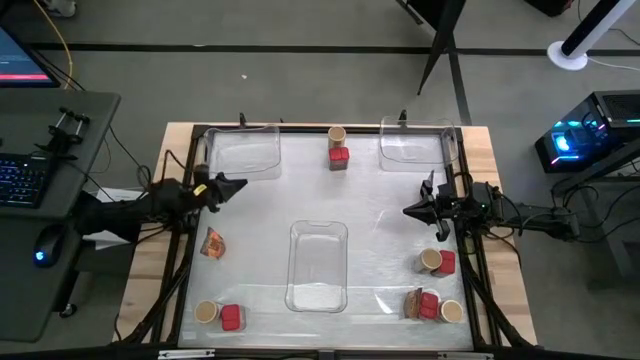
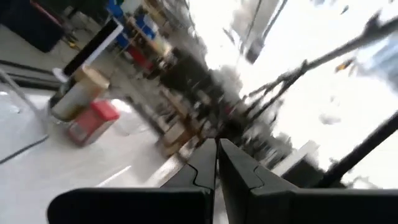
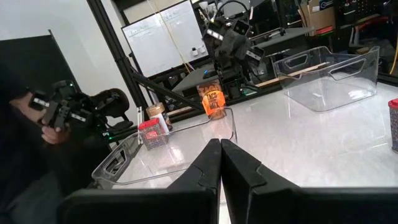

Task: Sort spices by type
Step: Put the top gold seasoning bottle into the top left transparent bin

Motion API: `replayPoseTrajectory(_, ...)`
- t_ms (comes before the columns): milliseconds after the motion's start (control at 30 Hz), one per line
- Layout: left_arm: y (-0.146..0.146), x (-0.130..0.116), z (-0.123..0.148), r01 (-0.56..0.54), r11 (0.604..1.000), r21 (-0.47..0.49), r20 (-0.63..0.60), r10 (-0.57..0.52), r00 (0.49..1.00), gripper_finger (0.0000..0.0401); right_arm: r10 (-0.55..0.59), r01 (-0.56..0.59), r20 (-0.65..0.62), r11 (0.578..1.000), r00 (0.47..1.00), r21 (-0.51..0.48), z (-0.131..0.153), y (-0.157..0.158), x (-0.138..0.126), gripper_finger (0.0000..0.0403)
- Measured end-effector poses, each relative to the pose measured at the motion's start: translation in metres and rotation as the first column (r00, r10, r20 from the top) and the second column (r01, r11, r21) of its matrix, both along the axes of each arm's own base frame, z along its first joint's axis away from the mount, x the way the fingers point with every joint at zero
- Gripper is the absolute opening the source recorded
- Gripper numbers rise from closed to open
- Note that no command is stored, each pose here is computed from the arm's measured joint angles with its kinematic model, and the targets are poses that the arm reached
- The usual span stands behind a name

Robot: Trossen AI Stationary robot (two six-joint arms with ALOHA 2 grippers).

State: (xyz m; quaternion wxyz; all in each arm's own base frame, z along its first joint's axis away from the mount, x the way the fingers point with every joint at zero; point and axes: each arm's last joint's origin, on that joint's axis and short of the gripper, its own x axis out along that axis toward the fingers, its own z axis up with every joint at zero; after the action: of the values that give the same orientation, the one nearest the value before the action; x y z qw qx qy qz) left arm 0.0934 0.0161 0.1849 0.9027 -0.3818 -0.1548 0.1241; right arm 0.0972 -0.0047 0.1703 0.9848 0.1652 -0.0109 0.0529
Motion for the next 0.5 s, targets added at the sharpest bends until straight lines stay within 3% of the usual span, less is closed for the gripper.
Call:
replayPoseTrajectory(100, 0.002, -0.002, 0.01, -0.054, 0.993, -0.107, 0.138, 0.069, 0.988, 0.0008, 0.0, 0.0, 0.0, 1.0, 1.0, 0.0, 0.0, 0.0, 0.0, 0.0002)
replayPoseTrajectory(200, 0.002, 0.001, 0.023, -0.048, 0.998, -0.048, 0.179, 0.056, 0.982, 0.0018, 0.0, 0.0, 0.0, 1.0, 1.0, 0.0, 0.0, 0.0, 0.0, 0.0002)
replayPoseTrajectory(367, 0.002, 0.021, 0.066, -0.016, 0.996, 0.091, 0.035, 0.013, 0.999, 0.0068, 0.0, 0.0, 0.0, 1.0, 1.0, 0.0, 0.0, 0.0, 0.0, 0.0002)
replayPoseTrajectory(500, 0.002, 0.048, 0.099, 0.088, 0.975, 0.202, -0.281, -0.028, 0.959, 0.0126, 0.0, 0.0, 0.0, 1.0, 1.0, 0.0, 0.0, 0.0, 0.0, 0.0002)
